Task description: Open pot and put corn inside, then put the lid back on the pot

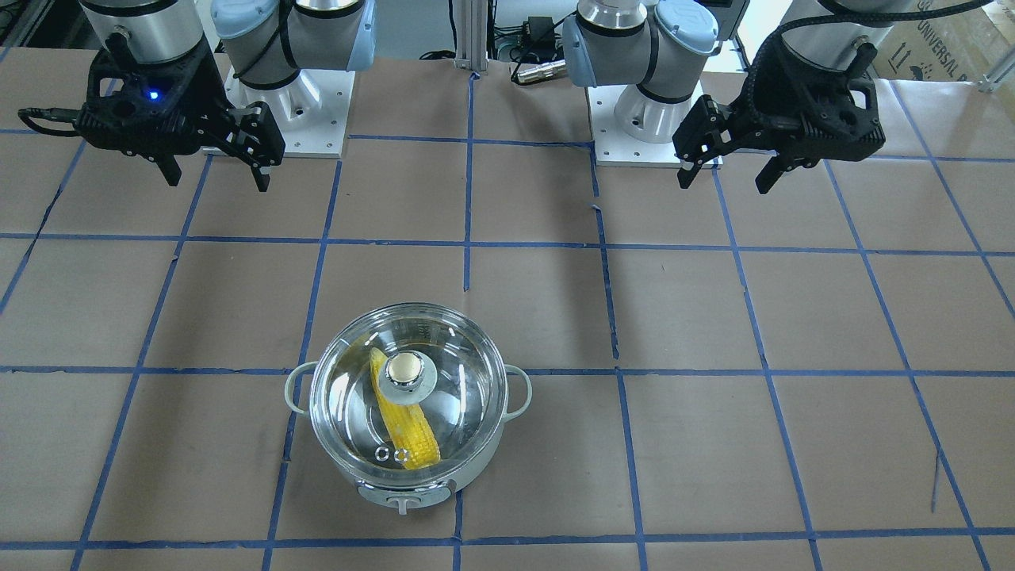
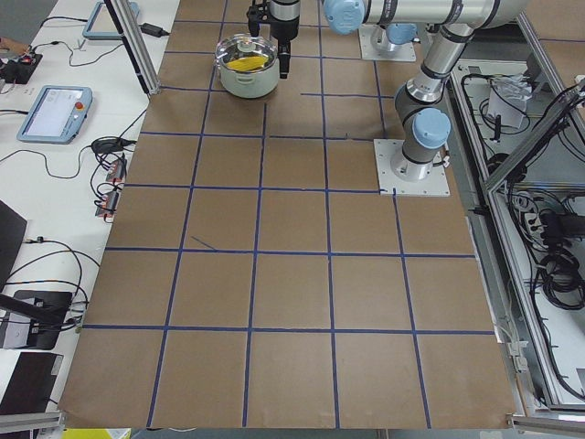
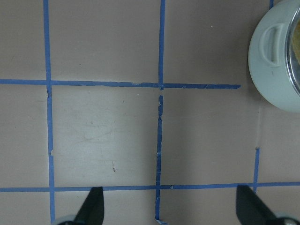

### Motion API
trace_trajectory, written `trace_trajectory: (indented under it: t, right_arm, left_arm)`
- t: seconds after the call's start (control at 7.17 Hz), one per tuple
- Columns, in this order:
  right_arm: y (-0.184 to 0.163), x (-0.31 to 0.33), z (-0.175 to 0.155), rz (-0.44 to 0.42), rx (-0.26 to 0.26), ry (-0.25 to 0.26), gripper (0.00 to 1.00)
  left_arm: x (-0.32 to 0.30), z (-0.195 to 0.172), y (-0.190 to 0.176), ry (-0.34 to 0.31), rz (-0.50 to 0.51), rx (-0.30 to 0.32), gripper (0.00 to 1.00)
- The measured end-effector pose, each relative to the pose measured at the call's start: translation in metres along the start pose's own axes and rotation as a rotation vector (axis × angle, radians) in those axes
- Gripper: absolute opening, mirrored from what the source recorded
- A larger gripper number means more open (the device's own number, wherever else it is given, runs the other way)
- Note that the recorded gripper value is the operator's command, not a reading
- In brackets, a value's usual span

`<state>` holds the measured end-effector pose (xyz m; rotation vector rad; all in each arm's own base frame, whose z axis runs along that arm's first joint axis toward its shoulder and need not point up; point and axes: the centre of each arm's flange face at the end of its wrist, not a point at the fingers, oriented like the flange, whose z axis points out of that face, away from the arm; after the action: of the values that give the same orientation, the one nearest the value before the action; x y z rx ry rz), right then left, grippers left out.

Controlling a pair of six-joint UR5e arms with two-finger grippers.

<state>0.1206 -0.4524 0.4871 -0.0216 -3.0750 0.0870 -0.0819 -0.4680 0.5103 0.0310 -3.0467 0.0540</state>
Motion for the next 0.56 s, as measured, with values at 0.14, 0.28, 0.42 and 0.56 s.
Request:
trace_trajectory:
  t: [0.14, 0.28, 0.42, 0.56]
  right_arm:
    - [0.004, 0.002, -0.002, 0.003, 0.004, -0.002, 1.0]
    - [0.005, 0.002, -0.006, 0.005, 0.013, -0.006, 1.0]
    - [0.004, 0.001, -0.013, 0.005, 0.025, -0.017, 1.0]
    - [0.002, -0.001, -0.023, 0.004, 0.041, -0.04, 1.0]
  left_arm:
    - [0.001, -0.001, 0.002, -0.001, 0.02, 0.002, 1.0]
    - [0.001, 0.001, 0.001, -0.001, 0.032, -0.004, 1.0]
    - [0.0, 0.005, -0.001, 0.001, 0.036, -0.013, 1.0]
    - [0.0, 0.008, -0.003, 0.001, 0.038, -0.019, 1.0]
